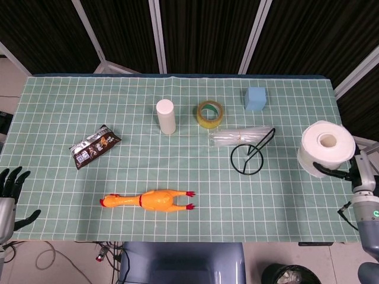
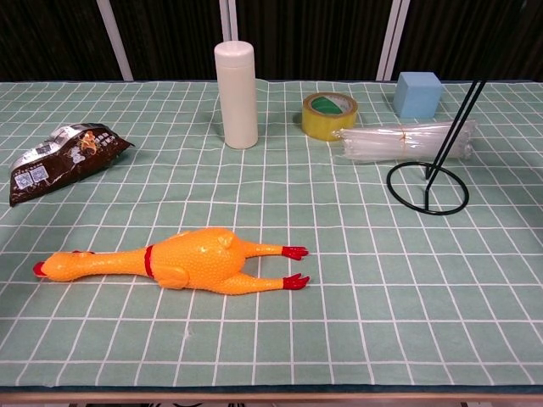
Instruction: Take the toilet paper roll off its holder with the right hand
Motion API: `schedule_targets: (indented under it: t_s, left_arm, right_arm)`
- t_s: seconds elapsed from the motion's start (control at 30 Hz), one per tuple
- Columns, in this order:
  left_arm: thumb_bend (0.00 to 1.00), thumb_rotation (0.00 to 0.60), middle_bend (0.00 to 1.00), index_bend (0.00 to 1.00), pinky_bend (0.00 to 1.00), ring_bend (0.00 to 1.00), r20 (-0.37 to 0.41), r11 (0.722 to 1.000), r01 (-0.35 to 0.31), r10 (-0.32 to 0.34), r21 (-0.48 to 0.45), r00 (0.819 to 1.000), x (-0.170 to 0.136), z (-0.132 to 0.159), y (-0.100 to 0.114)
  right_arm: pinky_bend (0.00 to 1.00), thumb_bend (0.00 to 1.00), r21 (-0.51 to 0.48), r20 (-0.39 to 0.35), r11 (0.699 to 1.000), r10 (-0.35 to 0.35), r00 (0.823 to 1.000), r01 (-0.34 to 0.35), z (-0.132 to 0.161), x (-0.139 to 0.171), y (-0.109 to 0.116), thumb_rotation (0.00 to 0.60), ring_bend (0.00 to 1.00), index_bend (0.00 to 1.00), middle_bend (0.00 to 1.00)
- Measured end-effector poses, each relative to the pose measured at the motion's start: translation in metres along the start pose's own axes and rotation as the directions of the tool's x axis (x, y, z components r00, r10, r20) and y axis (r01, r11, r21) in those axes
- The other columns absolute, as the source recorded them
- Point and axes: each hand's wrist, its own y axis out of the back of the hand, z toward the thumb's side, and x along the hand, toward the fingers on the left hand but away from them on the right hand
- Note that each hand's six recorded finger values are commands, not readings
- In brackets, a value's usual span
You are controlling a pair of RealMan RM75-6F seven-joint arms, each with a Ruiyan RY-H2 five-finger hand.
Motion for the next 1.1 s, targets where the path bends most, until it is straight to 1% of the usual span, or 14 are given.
schedule_targets:
  t_s: [0.23, 0.43, 0.63, 0.73, 0.87, 1.1]
  left_arm:
    - [0.04, 0.600, 0.05, 0.14, 0.00, 0.00, 0.000, 1.000, 0.001, -0.001, 0.004, 1.000, 0.000, 0.001, -0.001]
    - [0.04, 0.600, 0.05, 0.14, 0.00, 0.00, 0.001, 1.000, -0.001, 0.001, 0.005, 1.000, 0.000, 0.001, -0.001]
    - [0.04, 0.600, 0.05, 0.14, 0.00, 0.00, -0.001, 1.000, 0.000, 0.000, 0.006, 1.000, 0.001, 0.001, -0.001]
    - [0.04, 0.600, 0.05, 0.14, 0.00, 0.00, -0.002, 1.000, -0.001, 0.001, 0.007, 1.000, 0.001, 0.000, -0.001]
    - [0.04, 0.600, 0.05, 0.14, 0.00, 0.00, 0.001, 1.000, 0.003, -0.003, 0.009, 1.000, 0.001, 0.002, -0.002]
    - [0.04, 0.600, 0.05, 0.14, 0.00, 0.00, -0.003, 1.000, -0.002, 0.002, 0.006, 1.000, 0.001, 0.001, -0.001]
  right_arm:
    - [0.00, 0.02, -0.048, 0.068, 0.999, -0.015, 0.998, 0.019, -0.058, 0.010, -0.019, 0.600, 0.01, 0.20, 0.18]
    - [0.00, 0.02, -0.098, 0.107, 0.995, -0.010, 0.994, 0.020, -0.091, 0.014, -0.041, 0.600, 0.01, 0.20, 0.18]
    - [0.00, 0.02, -0.147, 0.120, 0.989, -0.009, 0.993, 0.026, -0.113, 0.018, -0.058, 0.600, 0.01, 0.20, 0.18]
    - [0.00, 0.02, -0.159, 0.110, 0.987, -0.008, 0.994, 0.026, -0.119, 0.020, -0.064, 0.600, 0.01, 0.20, 0.18]
    - [0.00, 0.02, -0.143, 0.093, 0.990, 0.007, 0.996, 0.006, -0.121, 0.022, -0.070, 0.600, 0.01, 0.20, 0.18]
    - [0.00, 0.02, -0.122, 0.116, 0.992, 0.042, 0.992, -0.027, -0.135, 0.027, -0.082, 0.600, 0.00, 0.20, 0.17]
